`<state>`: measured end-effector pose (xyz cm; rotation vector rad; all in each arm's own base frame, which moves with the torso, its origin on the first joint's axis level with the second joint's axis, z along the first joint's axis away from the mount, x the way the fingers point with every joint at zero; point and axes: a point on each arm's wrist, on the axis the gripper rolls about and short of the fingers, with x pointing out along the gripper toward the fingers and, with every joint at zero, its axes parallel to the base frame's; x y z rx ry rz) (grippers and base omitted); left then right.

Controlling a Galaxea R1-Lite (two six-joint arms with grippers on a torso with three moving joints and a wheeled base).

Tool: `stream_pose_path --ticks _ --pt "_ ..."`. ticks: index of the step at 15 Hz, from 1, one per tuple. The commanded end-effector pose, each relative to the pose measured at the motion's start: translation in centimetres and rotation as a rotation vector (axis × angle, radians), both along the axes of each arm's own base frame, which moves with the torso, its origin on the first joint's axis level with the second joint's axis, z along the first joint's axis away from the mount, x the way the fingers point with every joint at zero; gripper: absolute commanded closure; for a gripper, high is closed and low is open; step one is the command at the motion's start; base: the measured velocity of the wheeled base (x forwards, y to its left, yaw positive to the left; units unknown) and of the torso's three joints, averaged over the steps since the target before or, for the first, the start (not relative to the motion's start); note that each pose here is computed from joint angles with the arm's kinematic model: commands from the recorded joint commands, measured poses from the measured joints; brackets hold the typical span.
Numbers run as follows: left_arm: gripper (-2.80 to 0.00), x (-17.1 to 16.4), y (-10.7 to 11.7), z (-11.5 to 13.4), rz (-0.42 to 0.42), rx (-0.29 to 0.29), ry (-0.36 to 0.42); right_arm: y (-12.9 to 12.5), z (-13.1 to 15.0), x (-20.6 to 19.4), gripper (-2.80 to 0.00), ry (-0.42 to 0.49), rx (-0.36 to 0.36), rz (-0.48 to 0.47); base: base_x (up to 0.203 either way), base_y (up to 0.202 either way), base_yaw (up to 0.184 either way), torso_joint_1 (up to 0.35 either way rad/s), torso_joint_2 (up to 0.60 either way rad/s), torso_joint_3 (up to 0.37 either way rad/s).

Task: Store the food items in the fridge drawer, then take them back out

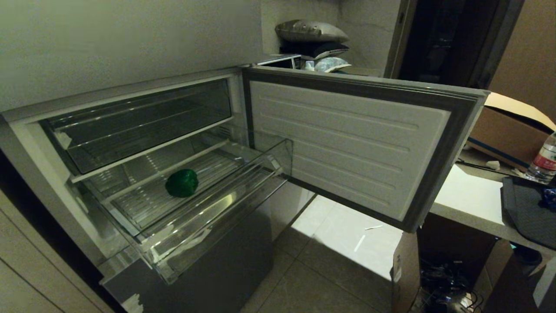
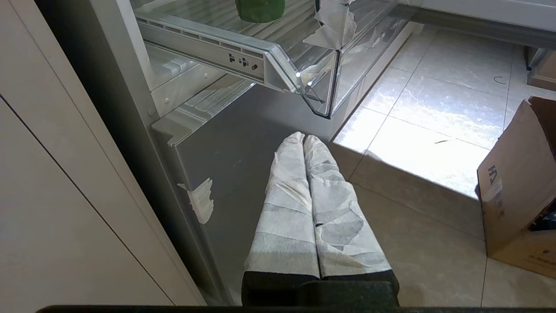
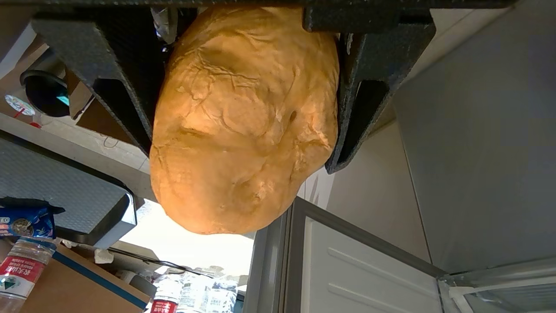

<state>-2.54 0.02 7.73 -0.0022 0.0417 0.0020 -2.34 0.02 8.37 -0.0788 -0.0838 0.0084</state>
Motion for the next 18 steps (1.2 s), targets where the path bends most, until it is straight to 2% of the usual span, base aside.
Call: stream_pose_path --ticks 1,6,13,16,18 --pt "0.0 0.01 0.0 0.0 0.0 -0.001 0.001 -0.01 -0.85 0.24 0.0 0.03 0.008 -0.002 0.0 0.0 0.0 0.0 0.0 0.0" --pt "0.0 0.01 0.0 0.0 0.0 -0.001 0.001 -0.01 -0.83 0.24 0.0 0.028 0.017 -0.003 0.001 0.001 0.013 0.001 0.0 0.0" --pt "0.0 0.01 0.0 0.0 0.0 -0.001 0.001 -0.01 -0.83 0.24 0.0 0.028 0.028 -0.004 0.001 -0.005 0.169 0.003 0.0 0.002" --pt "0.0 0.01 0.0 0.0 0.001 0.001 0.001 -0.06 -0.8 0.24 0.0 0.025 0.1 -0.018 0.002 -0.007 0.177 0.003 0.0 0.001" --pt "0.0 0.01 0.0 0.0 0.001 -0.001 0.001 -0.06 -0.78 0.24 0.0 0.024 0.095 -0.017 0.002 -0.006 0.175 0.003 0.0 0.002"
